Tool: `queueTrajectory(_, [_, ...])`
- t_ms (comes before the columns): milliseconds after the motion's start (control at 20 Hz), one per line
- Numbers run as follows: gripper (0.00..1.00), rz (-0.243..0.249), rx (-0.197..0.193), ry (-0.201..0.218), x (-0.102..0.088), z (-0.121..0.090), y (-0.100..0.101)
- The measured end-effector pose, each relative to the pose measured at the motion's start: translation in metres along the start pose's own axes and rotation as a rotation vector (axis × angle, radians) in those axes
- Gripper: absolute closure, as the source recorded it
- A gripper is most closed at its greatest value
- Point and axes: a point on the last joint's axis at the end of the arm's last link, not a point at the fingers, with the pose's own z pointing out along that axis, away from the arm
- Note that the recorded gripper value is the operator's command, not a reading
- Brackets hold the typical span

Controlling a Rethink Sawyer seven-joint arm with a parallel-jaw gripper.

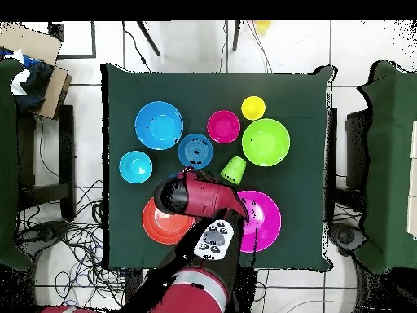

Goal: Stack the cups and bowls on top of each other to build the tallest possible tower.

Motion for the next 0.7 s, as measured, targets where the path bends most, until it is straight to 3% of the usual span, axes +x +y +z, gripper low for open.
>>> queueTrajectory(400, [0.00, 0.008, 0.007, -0.008, -0.015, 0.017, -0.003])
queueTrajectory(700, [0.00, 0.003, 0.021, 0.010, -0.011, 0.036, -0.005])
